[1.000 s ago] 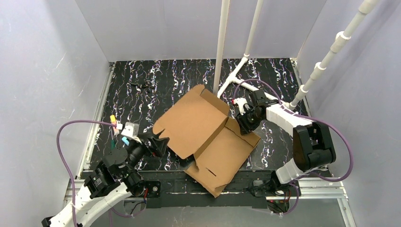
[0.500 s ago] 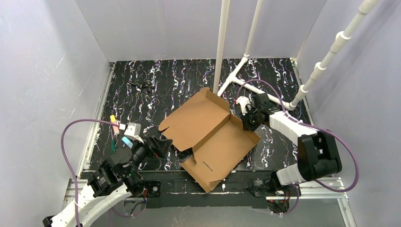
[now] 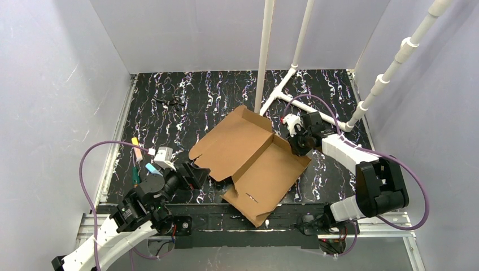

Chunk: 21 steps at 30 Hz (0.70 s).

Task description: Fold the paper box

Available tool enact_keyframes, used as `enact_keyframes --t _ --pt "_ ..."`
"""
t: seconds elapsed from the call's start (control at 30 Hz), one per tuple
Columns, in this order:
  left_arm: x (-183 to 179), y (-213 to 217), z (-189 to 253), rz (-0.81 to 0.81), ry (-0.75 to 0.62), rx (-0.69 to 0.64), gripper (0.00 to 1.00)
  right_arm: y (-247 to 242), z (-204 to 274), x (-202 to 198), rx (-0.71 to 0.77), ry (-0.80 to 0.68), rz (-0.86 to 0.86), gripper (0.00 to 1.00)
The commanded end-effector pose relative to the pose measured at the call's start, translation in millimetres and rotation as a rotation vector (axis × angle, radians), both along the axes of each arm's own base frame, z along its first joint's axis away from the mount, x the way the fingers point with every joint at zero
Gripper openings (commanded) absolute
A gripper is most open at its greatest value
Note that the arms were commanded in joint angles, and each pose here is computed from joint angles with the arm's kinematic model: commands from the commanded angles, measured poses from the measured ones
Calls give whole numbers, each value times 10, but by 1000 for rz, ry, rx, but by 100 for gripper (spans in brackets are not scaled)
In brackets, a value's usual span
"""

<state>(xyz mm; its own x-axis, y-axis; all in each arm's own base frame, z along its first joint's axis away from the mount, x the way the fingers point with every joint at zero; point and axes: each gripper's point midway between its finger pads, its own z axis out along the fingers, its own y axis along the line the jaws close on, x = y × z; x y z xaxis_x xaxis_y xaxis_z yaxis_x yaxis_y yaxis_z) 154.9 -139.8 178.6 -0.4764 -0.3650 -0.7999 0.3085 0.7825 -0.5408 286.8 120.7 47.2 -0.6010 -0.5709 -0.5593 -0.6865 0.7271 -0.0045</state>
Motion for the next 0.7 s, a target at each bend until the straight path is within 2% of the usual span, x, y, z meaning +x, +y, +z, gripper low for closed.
enact_keyframes --t 0.0,0.07,0.17,0.23,0.3,0.33,0.57,0.6,0.67 --pt "2 -43 -97 5 37 -19 98 -21 9 81 -23 -19 1 30" --pt "-2 -55 -116 2 44 -23 98 -4 -9 50 -17 -3 16 36" --pt "-8 -62 -134 -1 49 -25 98 5 -35 41 -14 5 21 32" --pt "-10 -70 -147 -3 52 -29 98 3 -74 45 -22 17 22 22" --pt "-14 -82 -156 -7 54 -35 98 -6 -87 75 -31 14 17 4" --pt "-16 -87 -161 -8 57 -39 98 -14 -69 100 -33 0 9 1" --pt "-1 -151 -251 0 93 -76 98 -54 114 171 -15 -99 -51 1" --pt "7 -164 -256 4 100 -85 98 -27 108 147 -5 -87 -36 3" --pt "25 -201 -260 9 112 -104 98 8 80 106 6 -59 -14 16"
